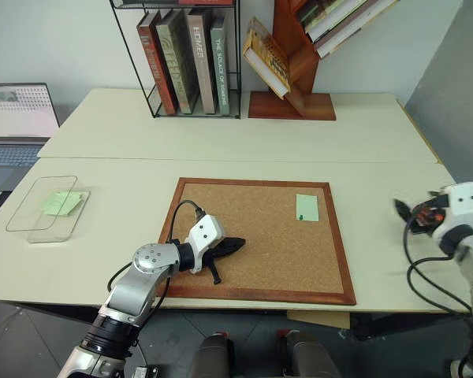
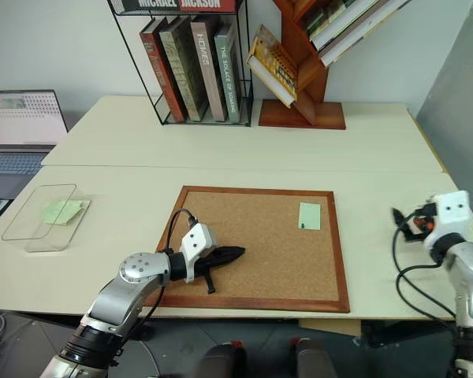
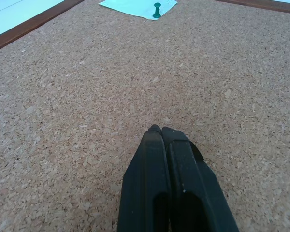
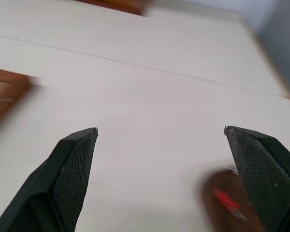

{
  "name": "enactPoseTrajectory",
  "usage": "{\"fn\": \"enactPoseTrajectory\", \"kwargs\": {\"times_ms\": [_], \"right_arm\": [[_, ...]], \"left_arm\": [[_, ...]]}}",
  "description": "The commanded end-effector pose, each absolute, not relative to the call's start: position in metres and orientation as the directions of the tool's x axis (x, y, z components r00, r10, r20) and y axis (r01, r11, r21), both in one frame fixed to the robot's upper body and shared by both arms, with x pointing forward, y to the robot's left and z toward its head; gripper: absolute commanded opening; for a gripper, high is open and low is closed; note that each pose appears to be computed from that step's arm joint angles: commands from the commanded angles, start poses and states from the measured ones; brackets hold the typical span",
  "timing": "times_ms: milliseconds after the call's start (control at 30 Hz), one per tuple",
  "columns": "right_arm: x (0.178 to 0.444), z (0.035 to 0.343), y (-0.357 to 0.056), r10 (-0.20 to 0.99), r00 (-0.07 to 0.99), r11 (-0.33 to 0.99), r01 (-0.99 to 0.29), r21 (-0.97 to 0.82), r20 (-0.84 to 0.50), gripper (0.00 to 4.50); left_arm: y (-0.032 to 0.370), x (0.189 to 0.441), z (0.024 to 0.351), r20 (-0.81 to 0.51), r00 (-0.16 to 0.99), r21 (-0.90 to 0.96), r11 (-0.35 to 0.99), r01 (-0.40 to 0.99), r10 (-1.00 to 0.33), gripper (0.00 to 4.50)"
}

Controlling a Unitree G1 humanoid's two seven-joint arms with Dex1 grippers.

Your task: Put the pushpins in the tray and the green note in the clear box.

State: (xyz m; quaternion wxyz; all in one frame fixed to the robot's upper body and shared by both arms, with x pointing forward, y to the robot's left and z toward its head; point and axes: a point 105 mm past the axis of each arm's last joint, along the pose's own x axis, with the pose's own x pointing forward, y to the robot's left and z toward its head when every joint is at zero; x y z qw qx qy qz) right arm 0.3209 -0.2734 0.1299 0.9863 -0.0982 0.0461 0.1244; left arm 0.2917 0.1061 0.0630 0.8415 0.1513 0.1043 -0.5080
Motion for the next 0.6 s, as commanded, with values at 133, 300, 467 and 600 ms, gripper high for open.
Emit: {"fn": "enactPoseTrajectory", "kwargs": {"times_ms": [133,300,467,600], "right_arm": [[0.315,0.133,-0.181,0.545,0.837,0.828,-0.546,-0.130,-0.046,4.46],[0.315,0.116,-0.150,0.638,0.765,0.759,-0.645,-0.090,-0.090,4.46],[0.323,0.104,-0.136,0.663,0.739,0.733,-0.673,-0.099,-0.115,4.46],[0.328,0.094,-0.128,0.676,0.720,0.708,-0.693,-0.133,-0.155,4.46]], "left_arm": [[0.109,0.285,0.044,-0.404,0.425,0.116,0.416,0.902,-0.810,0.00],[0.110,0.285,0.045,-0.405,0.428,0.119,0.418,0.901,-0.808,0.00],[0.111,0.284,0.045,-0.407,0.429,0.121,0.418,0.900,-0.806,0.00],[0.112,0.284,0.045,-0.406,0.432,0.122,0.420,0.899,-0.806,0.00]]}}
